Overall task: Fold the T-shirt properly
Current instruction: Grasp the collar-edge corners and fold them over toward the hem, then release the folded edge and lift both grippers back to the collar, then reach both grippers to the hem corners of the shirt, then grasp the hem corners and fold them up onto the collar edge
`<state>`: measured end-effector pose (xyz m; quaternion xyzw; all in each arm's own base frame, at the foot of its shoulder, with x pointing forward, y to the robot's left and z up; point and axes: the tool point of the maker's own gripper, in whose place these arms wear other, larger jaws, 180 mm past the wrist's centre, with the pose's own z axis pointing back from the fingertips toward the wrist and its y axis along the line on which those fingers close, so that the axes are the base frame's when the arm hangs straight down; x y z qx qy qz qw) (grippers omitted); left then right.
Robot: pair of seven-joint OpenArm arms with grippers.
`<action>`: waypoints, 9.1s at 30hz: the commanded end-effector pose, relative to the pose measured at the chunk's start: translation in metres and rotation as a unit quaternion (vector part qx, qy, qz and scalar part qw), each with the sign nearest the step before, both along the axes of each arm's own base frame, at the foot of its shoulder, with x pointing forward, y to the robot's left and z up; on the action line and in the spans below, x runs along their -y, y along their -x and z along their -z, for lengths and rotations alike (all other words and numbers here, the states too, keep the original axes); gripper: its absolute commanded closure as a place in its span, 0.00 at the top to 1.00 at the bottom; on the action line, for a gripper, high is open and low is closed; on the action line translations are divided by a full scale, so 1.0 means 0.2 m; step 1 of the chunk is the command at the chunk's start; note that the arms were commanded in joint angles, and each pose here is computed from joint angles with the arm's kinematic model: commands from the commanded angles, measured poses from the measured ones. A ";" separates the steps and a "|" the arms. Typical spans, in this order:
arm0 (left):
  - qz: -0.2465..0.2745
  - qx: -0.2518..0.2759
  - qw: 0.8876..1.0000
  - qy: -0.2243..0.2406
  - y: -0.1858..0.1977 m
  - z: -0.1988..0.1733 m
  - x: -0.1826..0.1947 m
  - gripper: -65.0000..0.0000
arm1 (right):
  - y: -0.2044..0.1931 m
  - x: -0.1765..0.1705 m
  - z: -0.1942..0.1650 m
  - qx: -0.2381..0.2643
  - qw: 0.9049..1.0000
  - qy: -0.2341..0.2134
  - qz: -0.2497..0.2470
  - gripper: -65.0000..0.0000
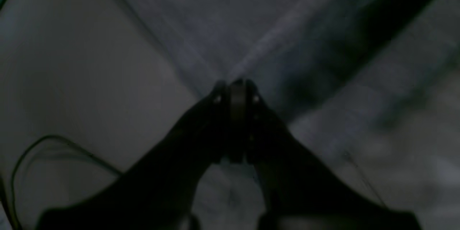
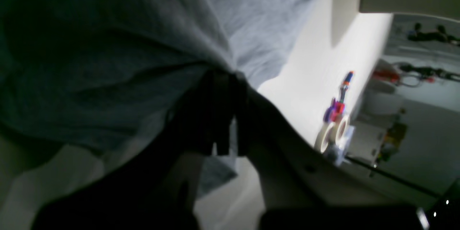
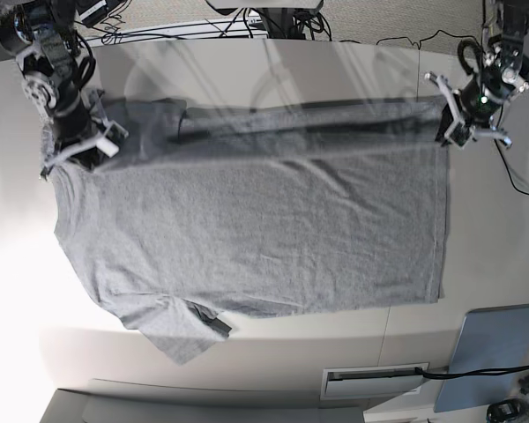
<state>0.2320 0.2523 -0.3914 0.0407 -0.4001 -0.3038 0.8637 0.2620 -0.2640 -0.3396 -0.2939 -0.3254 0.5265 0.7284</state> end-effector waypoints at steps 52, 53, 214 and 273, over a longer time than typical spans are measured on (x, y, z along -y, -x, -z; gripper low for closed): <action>-0.052 0.093 0.993 0.049 -0.40 -0.23 0.01 0.49 | -0.43 0.01 -0.19 0.096 0.995 0.006 0.029 0.40; -0.053 0.087 0.994 0.049 -0.39 -0.21 0.01 0.49 | -0.43 0.01 -0.18 0.093 0.995 -0.005 0.036 0.40; -0.172 -0.155 0.949 0.213 -0.80 0.13 0.08 0.00 | -0.99 0.15 0.21 -0.145 0.809 -0.420 0.385 0.46; -0.152 -0.145 0.918 0.336 0.21 -0.08 0.01 0.00 | 0.39 0.31 -0.14 -0.043 0.889 -0.260 0.374 0.00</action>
